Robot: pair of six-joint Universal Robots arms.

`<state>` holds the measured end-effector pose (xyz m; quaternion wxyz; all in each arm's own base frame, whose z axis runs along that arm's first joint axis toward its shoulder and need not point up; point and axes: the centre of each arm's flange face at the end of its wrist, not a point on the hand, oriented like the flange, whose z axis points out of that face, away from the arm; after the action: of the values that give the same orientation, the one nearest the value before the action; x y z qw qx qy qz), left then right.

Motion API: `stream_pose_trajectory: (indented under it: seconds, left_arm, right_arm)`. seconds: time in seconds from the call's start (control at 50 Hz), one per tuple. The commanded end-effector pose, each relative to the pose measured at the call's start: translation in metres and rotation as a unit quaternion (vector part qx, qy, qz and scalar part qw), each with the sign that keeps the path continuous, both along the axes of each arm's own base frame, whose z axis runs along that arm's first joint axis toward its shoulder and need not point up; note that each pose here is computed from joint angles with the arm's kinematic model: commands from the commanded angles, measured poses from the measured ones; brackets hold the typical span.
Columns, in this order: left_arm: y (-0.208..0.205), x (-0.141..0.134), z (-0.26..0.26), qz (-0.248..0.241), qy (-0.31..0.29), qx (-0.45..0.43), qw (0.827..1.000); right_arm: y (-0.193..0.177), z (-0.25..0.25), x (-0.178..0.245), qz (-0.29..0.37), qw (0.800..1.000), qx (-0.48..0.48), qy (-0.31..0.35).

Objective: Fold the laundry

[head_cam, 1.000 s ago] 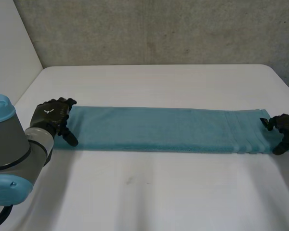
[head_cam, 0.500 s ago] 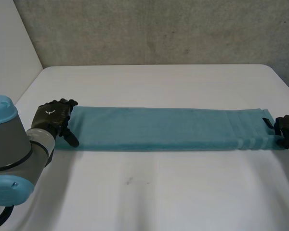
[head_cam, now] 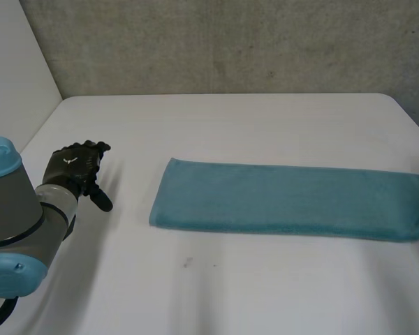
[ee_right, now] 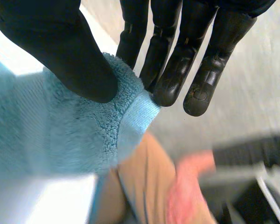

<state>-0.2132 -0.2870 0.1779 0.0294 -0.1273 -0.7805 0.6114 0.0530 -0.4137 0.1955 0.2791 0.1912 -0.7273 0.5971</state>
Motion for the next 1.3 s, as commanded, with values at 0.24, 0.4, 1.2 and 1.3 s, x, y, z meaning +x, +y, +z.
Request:
stream_pose_trajectory:
  seconds: [0.24, 0.4, 1.2, 1.3]
  left_arm:
    - [-0.003, 0.003, 0.001, 0.004, 0.001, -0.003, 1.000]
    - [-0.003, 0.003, 0.001, 0.005, 0.001, -0.003, 1.000]
    - [0.003, -0.093, -0.013, -0.121, -0.011, 0.020, 0.992]
    - [-0.001, -0.095, -0.023, -0.121, -0.019, 0.040, 0.992]
  right_arm:
    - [0.166, 0.012, 0.340, 0.473, 0.876, -0.070, -0.065]
    - [0.225, -0.056, 0.386, 0.555, 0.830, 0.001, -0.049]
    - [0.138, -0.052, 0.160, 0.235, 0.926, 0.165, -0.244]
    - [0.135, -0.060, 0.154, 0.232, 0.932, 0.144, -0.238]
